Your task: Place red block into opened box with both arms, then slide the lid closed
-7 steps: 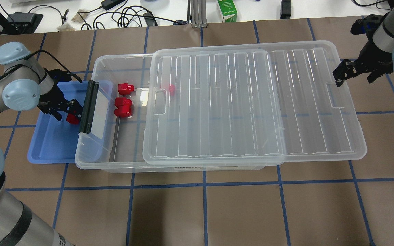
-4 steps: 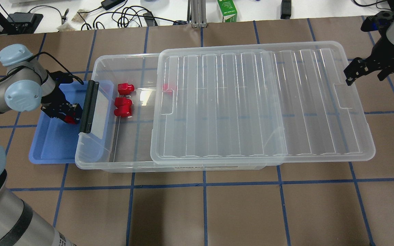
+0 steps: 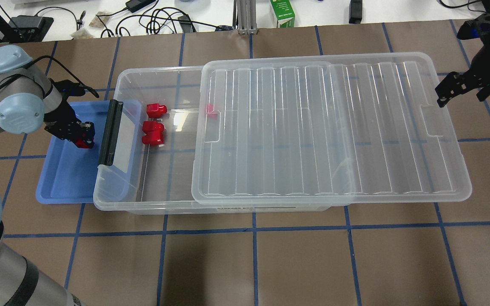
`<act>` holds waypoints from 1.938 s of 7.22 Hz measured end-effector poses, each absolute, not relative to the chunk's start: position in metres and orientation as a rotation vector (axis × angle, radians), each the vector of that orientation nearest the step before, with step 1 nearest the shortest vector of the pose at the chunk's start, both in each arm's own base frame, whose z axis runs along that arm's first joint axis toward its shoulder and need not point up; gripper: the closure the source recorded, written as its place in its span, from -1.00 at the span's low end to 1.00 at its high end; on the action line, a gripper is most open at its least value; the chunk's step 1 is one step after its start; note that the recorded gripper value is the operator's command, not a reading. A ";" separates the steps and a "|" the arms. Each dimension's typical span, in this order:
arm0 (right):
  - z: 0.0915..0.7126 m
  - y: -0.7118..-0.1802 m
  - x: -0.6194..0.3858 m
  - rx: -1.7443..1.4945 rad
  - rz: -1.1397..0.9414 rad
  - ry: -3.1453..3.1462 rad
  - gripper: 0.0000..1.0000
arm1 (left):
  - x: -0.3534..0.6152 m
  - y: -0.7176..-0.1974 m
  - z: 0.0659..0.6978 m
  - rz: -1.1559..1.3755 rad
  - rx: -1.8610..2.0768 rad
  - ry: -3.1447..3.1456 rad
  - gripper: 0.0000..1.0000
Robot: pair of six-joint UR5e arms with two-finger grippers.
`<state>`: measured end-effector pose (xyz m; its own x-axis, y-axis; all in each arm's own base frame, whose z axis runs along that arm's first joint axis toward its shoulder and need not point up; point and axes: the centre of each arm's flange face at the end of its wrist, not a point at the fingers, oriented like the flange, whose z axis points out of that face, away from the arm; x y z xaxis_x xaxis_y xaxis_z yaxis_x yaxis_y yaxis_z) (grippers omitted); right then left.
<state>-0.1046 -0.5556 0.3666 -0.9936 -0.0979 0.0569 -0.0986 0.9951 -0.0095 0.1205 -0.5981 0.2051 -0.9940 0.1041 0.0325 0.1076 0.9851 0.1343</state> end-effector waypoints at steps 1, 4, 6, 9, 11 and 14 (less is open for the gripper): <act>0.369 -0.556 -0.105 0.151 0.019 -3.080 -1.00 | 0.119 -0.596 0.224 -0.194 -0.168 -3.113 1.00; 0.440 -0.552 -0.102 0.141 -0.008 -3.089 -1.00 | 0.110 -0.581 0.318 -0.174 -0.173 -3.120 1.00; 0.515 -0.534 -0.091 0.102 -0.019 -3.097 -1.00 | 0.098 -0.570 0.384 -0.170 -0.185 -3.113 1.00; 0.552 -0.517 -0.058 0.028 0.002 -3.104 -1.00 | 0.034 -0.557 0.425 -0.128 -0.236 -3.113 1.00; 0.551 -0.521 0.000 -0.027 0.004 -3.102 -1.00 | -0.021 -0.554 0.427 -0.112 -0.223 -3.087 1.00; 0.532 -0.526 0.098 -0.175 -0.001 -3.098 -1.00 | -0.071 -0.553 0.395 -0.136 -0.179 -3.084 1.00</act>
